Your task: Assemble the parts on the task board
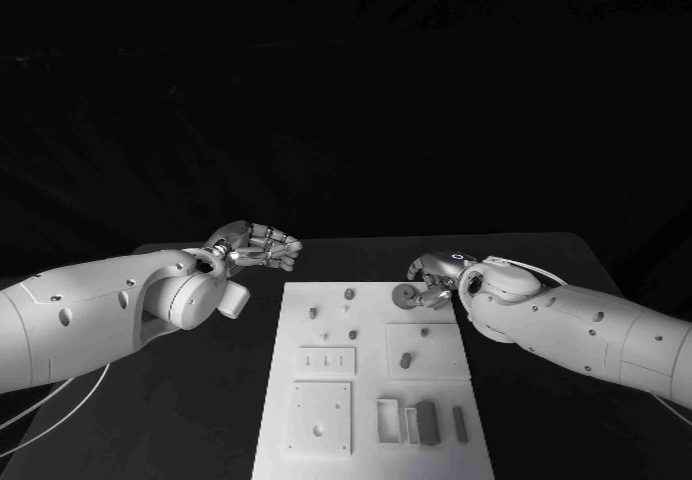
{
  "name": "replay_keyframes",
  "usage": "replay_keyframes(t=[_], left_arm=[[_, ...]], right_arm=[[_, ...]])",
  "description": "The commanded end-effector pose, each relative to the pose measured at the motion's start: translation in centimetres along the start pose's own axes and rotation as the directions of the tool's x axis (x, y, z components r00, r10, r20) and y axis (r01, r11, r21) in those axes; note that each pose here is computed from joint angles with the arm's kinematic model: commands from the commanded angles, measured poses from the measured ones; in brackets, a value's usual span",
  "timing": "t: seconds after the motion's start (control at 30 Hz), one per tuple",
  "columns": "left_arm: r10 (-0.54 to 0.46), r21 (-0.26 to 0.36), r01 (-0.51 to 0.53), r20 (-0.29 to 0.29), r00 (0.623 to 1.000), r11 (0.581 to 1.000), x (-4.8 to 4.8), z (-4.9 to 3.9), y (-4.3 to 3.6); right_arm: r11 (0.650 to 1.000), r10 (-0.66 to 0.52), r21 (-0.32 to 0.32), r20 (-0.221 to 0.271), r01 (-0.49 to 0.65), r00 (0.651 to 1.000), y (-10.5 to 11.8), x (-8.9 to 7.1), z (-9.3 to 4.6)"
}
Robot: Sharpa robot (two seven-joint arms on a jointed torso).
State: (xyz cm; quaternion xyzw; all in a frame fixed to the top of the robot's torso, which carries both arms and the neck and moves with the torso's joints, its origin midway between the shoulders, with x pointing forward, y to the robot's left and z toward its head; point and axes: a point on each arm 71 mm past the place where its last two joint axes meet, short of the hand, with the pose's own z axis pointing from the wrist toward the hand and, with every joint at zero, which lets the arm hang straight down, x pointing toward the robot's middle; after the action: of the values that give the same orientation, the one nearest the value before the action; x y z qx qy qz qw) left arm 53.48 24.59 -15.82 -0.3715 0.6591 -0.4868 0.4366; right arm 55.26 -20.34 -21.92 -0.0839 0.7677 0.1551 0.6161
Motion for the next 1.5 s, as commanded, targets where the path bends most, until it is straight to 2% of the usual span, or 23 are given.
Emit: replay_keyframes(t=[0.03,0.63,1.5], left_arm=[[-0.005,0.013,0.006,-0.015,1.0,1.0,0.26,0.03,-0.18],[-0.005,0.013,0.006,-0.017,1.0,1.0,0.33,-0.11,-0.23],[-0.006,0.012,0.006,-0.021,1.0,1.0,0.43,-0.22,-0.28]], right_arm=[[1.0,-0.004,-0.013,-0.021,0.004,1.0,0.22,0.26,0.16],[1.0,-0.007,-0.011,-0.026,0.007,1.0,0.29,0.48,0.59],[1.0,-0.01,-0.013,-0.059,0.01,0.998,0.47,1.07,0.85]])
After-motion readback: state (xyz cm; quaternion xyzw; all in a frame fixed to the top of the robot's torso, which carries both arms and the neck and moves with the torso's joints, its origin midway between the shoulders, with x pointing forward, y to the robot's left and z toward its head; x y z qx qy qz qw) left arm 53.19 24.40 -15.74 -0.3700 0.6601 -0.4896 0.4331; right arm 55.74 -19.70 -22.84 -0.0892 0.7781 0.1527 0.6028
